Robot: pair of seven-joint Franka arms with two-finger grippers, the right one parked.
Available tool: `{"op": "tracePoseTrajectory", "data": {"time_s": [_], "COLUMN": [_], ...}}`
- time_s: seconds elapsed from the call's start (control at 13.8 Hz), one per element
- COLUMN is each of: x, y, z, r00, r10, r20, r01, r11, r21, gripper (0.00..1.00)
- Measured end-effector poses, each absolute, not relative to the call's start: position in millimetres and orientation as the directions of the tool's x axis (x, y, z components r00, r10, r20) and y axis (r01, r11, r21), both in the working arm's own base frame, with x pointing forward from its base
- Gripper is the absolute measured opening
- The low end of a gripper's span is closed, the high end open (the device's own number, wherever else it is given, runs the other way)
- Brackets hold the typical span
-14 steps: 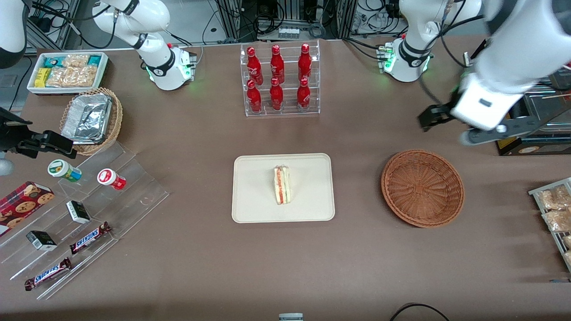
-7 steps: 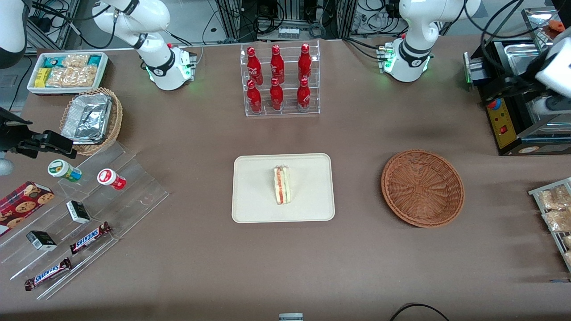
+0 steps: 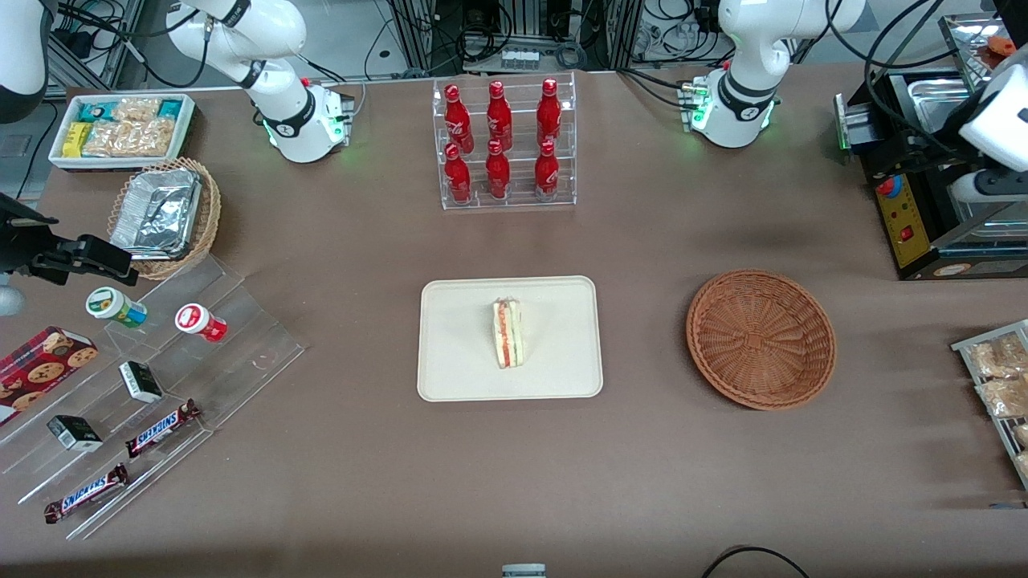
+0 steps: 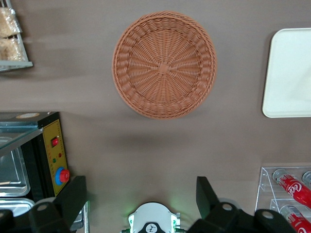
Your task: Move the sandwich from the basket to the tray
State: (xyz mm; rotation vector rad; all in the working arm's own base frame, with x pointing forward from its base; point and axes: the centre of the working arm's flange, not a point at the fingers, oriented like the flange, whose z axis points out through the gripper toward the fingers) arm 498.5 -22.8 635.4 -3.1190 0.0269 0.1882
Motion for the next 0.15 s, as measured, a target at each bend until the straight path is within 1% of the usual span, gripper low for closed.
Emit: {"op": "tracePoseTrajectory", "data": {"time_s": [0.15], "x": [500.6], "y": [-27.9], "z": [636.1], "r00": [0.993], "r10": [-0.025], "r20": [-0.117], "r01": [-0.027], "r11": [-1.0], "r21": [-0.016], "gripper": [1.0]}}
